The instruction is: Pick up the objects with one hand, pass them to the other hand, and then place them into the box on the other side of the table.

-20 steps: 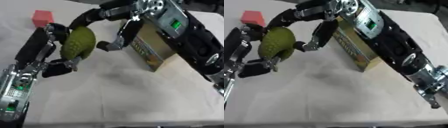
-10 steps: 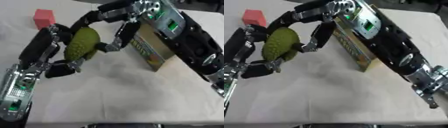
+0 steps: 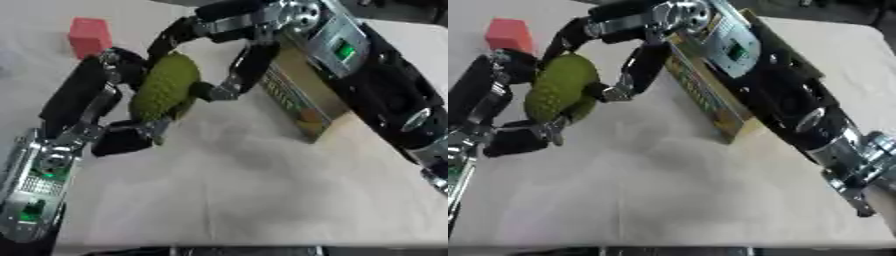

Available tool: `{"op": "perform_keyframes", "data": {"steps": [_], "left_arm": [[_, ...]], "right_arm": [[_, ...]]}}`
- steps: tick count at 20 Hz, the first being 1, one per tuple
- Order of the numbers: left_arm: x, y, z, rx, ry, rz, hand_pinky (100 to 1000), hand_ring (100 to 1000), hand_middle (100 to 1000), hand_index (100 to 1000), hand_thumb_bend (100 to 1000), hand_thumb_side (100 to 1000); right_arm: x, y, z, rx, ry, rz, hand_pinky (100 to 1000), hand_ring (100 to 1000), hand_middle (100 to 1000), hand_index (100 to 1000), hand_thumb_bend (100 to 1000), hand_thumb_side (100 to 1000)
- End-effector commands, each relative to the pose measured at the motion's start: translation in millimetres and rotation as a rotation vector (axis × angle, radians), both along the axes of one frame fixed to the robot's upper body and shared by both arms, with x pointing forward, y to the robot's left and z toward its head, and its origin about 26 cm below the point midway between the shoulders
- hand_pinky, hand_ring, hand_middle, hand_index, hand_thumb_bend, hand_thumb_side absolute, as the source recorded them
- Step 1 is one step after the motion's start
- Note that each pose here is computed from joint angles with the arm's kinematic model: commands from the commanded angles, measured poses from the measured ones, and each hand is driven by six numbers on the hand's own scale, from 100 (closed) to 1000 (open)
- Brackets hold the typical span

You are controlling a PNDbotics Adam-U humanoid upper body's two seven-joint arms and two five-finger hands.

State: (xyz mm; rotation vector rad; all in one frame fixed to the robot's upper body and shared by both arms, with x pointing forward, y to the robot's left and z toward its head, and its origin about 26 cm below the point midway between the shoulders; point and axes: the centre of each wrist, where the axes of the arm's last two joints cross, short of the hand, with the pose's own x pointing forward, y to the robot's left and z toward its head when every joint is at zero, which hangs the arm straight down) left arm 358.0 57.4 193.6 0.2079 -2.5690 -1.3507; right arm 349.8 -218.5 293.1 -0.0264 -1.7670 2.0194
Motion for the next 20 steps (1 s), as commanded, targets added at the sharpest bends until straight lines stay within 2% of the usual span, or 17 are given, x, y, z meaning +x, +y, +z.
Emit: {"op": "perform_keyframes", "data": {"steps": [1, 5, 11, 15, 20], "left_arm": [[-6.5, -5.7, 16.5, -0.048, -0.039, -0.029, 381, 384, 347, 396, 100, 249], [-6.4, -5.9, 16.7, -0.053, -0.044, -0.021, 381, 384, 347, 396, 100, 242], [-5.8, -7.4, 15.4, -0.054, -0.043, -0.012, 380, 383, 347, 397, 100, 246], [-5.4, -7.9, 14.8, -0.058, -0.041, -0.004, 380, 383, 347, 398, 100, 250], [-4.7, -8.1, 13.7, -0.064, -0.035, 0.006, 383, 387, 352, 404, 100, 227]], "right_arm": [[-1.9, -1.2, 5.7, -0.011, -0.014, 0.0, 937, 1000, 733, 793, 100, 174], [-2.6, -0.9, 4.7, -0.027, -0.002, 0.016, 886, 992, 673, 743, 100, 179], [-4.5, 0.6, 3.5, -0.017, 0.024, 0.035, 838, 880, 596, 666, 100, 148], [-6.9, 1.5, 4.4, -0.003, 0.051, 0.043, 806, 835, 587, 652, 100, 150], [-7.2, 0.4, 4.6, 0.008, 0.086, 0.029, 797, 822, 580, 638, 100, 170]]}}
